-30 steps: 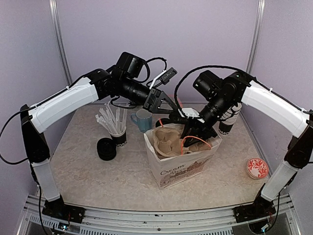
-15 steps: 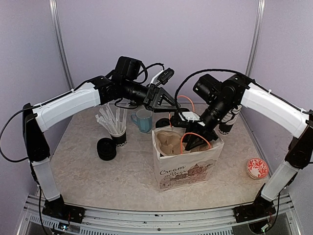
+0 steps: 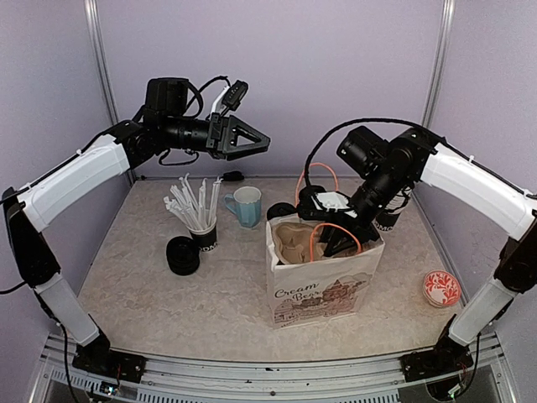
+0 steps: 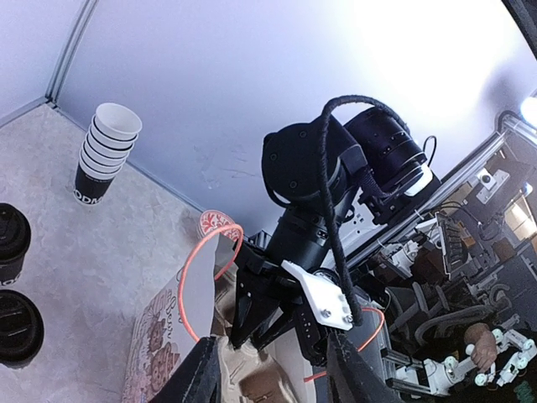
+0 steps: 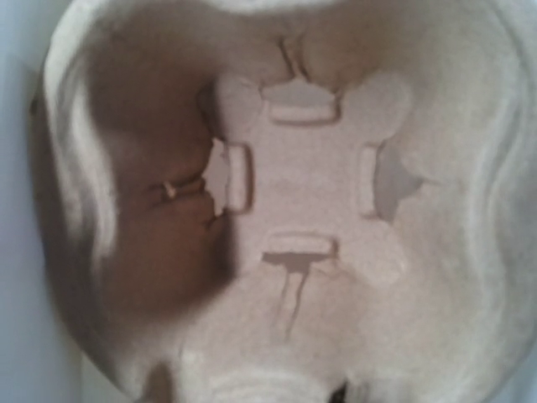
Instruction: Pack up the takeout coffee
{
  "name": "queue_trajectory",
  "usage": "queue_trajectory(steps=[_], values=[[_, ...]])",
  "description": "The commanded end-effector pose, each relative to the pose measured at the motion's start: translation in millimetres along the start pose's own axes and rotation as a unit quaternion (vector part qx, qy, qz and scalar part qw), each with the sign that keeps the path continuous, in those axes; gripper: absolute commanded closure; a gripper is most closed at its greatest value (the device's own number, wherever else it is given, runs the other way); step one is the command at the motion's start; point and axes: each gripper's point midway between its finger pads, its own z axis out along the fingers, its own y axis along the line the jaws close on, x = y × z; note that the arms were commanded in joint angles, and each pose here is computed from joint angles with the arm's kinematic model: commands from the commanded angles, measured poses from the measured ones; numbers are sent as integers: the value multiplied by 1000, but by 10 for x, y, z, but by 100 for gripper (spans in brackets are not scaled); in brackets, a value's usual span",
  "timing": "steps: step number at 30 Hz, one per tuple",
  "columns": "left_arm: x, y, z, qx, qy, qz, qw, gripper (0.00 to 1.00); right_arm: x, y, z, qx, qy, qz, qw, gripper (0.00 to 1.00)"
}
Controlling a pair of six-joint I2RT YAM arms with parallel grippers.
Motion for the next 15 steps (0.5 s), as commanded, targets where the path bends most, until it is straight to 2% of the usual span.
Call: queue_trajectory(steps=[1,6,15], values=[[-79,13,-73,-12,-19,8,1000,57,66,55,-139,25,12,-5,1000,81],[-63,80,-60,-23,-17,1,1000,57,103,74,-190,28,18,-8,999,82],[-26,179,-38,-37,-14,-9,999,57,60,81,-385,17,-36,-14,999,86]])
